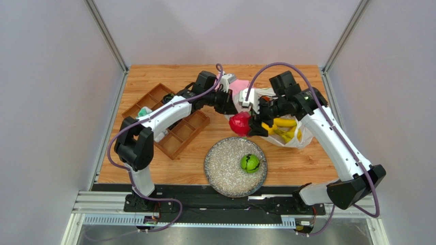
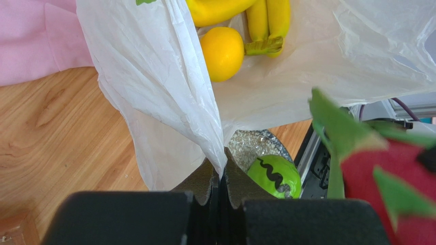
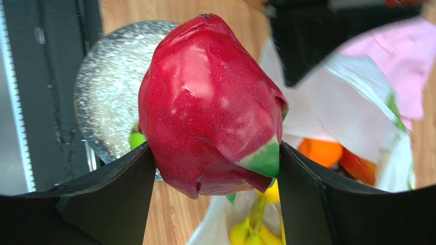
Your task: Take the fake fruits out of the plastic bag
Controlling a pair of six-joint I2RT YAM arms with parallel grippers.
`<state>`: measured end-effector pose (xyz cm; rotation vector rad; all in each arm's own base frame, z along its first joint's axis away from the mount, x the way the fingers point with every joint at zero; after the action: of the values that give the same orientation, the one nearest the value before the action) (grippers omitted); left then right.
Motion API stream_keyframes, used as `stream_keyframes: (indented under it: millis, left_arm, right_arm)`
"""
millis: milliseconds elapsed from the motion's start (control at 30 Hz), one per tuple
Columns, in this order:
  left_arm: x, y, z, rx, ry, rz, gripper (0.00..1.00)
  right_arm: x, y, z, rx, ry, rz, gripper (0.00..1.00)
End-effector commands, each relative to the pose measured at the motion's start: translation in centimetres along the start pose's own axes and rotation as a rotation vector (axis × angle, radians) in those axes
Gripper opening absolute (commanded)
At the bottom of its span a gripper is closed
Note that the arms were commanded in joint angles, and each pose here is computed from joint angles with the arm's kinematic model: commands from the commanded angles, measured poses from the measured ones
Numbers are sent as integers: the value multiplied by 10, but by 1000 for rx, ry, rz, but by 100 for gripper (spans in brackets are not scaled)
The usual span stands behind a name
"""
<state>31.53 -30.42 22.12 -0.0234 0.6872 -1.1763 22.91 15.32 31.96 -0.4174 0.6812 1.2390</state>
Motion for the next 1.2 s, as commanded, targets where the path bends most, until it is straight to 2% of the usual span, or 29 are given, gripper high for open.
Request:
stream_keyframes:
  millis: [0,200,233,333,400,567,633,733,767,833,867,967,1133,1167]
  left_arm:
    - [-3,2,16,47,-42,-18,0]
    - [-12,21,22,38,-66,-37,0]
    - [-13,22,24,36,-73,-53,0]
    - [-19,27,26,58,-84,-49,0]
    - [-23,25,25,72,-79,-46,0]
    - [-28,22,19,73,-76,-33,0]
    - [-29,21,18,76,-76,-27,0]
    - [-28,23,16,76,-71,-21,0]
    - [-29,23,16,78,-70,-18,0]
    - [-29,22,16,76,-69,-23,0]
    - [-29,22,16,76,-69,-23,0]
    - [-31,22,17,77,-72,-18,0]
    - [-32,22,16,72,-77,-14,0]
    - [-33,22,16,72,-79,-13,0]
  right_arm:
    - [25,38,11,-66,-26,166,45]
    - [72,49,11,-297,11,214,45]
    - [89,44,3,-301,68,214,44]
    - [122,40,-3,-335,115,201,43]
    - [138,38,-4,-363,128,185,43]
    - [168,25,-35,-379,278,175,43]
    - [176,21,-40,-398,281,163,43]
    - [189,23,-42,-423,269,152,54]
    - [192,25,-41,-431,261,155,67]
    - [192,28,-35,-423,237,164,79]
    - [190,29,-32,-411,229,161,100]
    - [164,27,-5,-389,181,96,100]
    - [67,26,34,-356,38,-22,97]
    - [52,17,30,-297,39,-63,96]
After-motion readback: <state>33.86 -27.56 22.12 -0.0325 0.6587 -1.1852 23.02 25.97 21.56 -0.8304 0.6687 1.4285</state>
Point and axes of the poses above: each gripper's point midway between its finger pads, its own x axis out along the fingers, its own y axis along the line the jaws close on, z = x × y, the point moved 7 cm from there along -x, back along the fingers, and after that the axes turned 14 degrees about x, right-handed, at the moved point
